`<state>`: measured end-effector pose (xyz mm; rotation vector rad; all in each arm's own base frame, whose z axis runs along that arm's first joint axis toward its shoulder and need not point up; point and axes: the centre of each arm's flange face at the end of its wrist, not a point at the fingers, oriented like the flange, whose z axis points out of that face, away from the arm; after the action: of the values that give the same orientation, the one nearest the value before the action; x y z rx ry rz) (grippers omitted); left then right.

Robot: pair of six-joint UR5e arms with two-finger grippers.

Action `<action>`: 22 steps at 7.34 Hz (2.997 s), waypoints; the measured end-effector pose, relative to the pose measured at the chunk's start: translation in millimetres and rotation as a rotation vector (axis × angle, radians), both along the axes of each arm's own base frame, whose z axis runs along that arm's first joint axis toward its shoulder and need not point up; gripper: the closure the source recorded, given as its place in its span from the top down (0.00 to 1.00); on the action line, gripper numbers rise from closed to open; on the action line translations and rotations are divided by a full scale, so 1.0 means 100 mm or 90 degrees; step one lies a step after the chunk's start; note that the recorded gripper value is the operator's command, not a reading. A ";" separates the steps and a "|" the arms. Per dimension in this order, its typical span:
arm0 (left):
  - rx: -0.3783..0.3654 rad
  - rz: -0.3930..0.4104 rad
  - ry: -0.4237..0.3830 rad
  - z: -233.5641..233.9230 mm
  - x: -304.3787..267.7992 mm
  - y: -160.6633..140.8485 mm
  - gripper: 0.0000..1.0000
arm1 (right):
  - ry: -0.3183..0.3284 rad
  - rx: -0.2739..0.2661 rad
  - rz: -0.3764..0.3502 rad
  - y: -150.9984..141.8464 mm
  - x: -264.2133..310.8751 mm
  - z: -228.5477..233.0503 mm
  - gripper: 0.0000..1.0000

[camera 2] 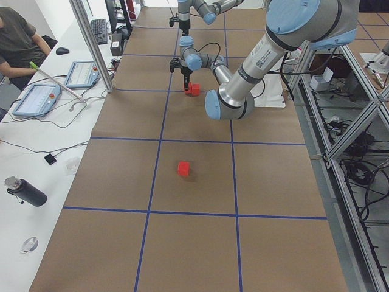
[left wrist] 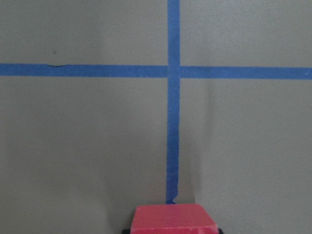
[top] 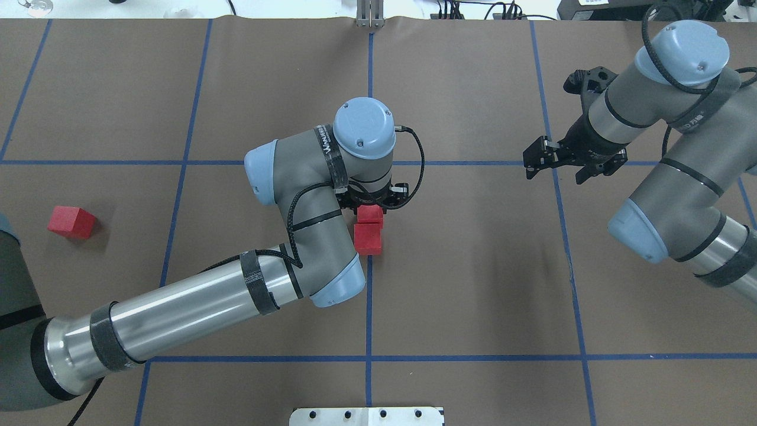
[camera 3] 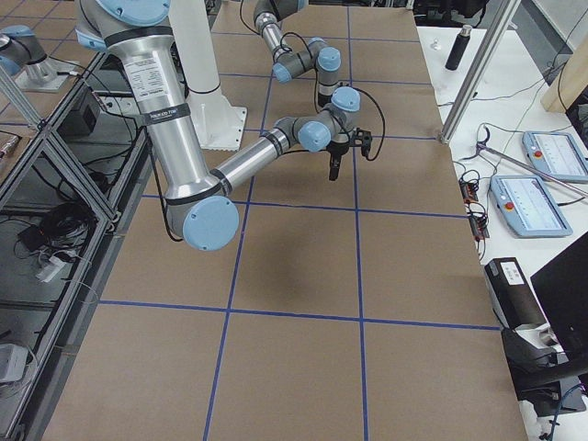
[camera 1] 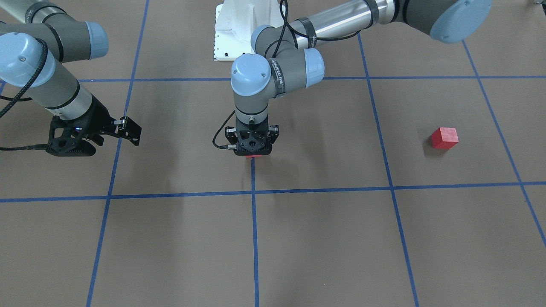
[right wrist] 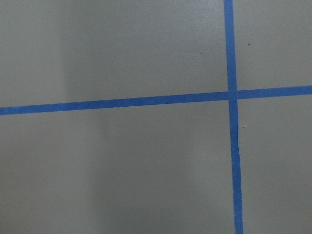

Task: Form red blocks into L shape at center
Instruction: 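Lower the red cube against the placed cube, adjusting its alignment, then open the left gripper and raise it off the two stacked cubes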

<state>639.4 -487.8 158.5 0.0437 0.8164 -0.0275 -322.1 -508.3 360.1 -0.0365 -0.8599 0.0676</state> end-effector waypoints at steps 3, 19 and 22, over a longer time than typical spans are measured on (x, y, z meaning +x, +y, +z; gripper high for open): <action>0.001 0.000 0.000 0.07 -0.05 0.03 0.00 | 0.000 0.000 -0.001 0.00 -0.01 0.00 1.00; -0.005 0.014 0.002 0.15 -0.02 0.30 0.23 | 0.000 -0.001 -0.002 0.01 -0.03 0.00 1.00; -0.005 0.017 0.000 0.18 0.00 0.33 1.00 | 0.000 -0.001 -0.005 0.02 -0.05 0.00 1.00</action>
<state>639.3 -454.9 176.3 0.0251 0.8174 -0.0060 -327.0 -506.0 360.3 -0.0415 -0.8589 0.0616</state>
